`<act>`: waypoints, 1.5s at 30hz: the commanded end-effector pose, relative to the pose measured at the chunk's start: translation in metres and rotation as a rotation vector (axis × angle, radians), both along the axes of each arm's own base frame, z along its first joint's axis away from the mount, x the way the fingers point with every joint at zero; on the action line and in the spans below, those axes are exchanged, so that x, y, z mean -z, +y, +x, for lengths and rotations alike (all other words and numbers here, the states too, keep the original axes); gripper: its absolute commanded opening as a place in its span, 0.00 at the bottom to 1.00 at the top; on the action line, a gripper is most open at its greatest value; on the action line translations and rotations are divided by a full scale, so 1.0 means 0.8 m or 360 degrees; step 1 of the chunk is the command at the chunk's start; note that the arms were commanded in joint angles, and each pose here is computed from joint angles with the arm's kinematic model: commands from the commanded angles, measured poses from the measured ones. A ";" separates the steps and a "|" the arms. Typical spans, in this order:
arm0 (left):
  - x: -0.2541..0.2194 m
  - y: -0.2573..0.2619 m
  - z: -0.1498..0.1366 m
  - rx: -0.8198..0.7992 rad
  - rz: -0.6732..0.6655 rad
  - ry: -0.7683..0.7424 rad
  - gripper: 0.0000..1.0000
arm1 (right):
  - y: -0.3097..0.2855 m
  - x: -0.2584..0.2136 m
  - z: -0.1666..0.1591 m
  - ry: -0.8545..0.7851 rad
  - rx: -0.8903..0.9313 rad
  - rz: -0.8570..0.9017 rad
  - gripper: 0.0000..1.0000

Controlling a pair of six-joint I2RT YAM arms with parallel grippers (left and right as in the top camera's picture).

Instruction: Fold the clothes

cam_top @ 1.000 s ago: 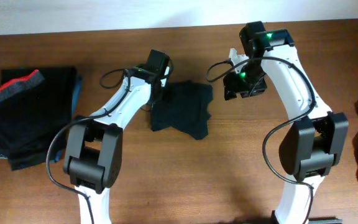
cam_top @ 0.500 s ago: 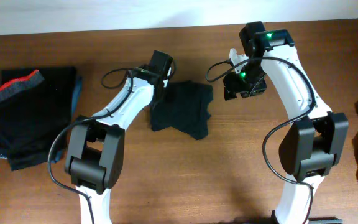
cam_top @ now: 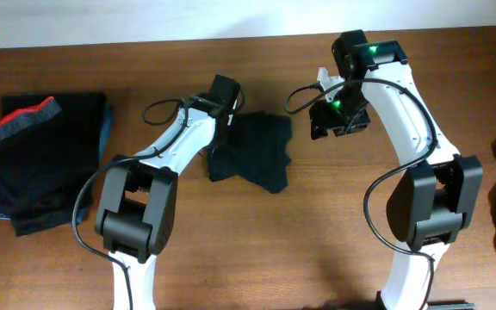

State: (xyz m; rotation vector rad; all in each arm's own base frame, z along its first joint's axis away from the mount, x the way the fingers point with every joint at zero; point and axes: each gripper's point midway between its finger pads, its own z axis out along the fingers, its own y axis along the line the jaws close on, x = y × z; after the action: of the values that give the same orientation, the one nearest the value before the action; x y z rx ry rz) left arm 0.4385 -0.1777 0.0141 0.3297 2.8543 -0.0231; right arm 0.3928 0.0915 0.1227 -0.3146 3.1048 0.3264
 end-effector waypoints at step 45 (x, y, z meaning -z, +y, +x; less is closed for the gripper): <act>-0.102 0.110 -0.055 -0.0422 0.0462 0.0067 0.06 | 0.003 0.004 0.001 0.0007 -0.0010 0.0008 0.61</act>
State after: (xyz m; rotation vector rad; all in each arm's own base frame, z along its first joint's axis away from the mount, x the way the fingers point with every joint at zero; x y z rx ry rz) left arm 0.3992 -0.1050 0.0945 0.0482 2.9199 0.3823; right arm 0.3937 0.0916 0.1223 -0.3153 3.1024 0.3263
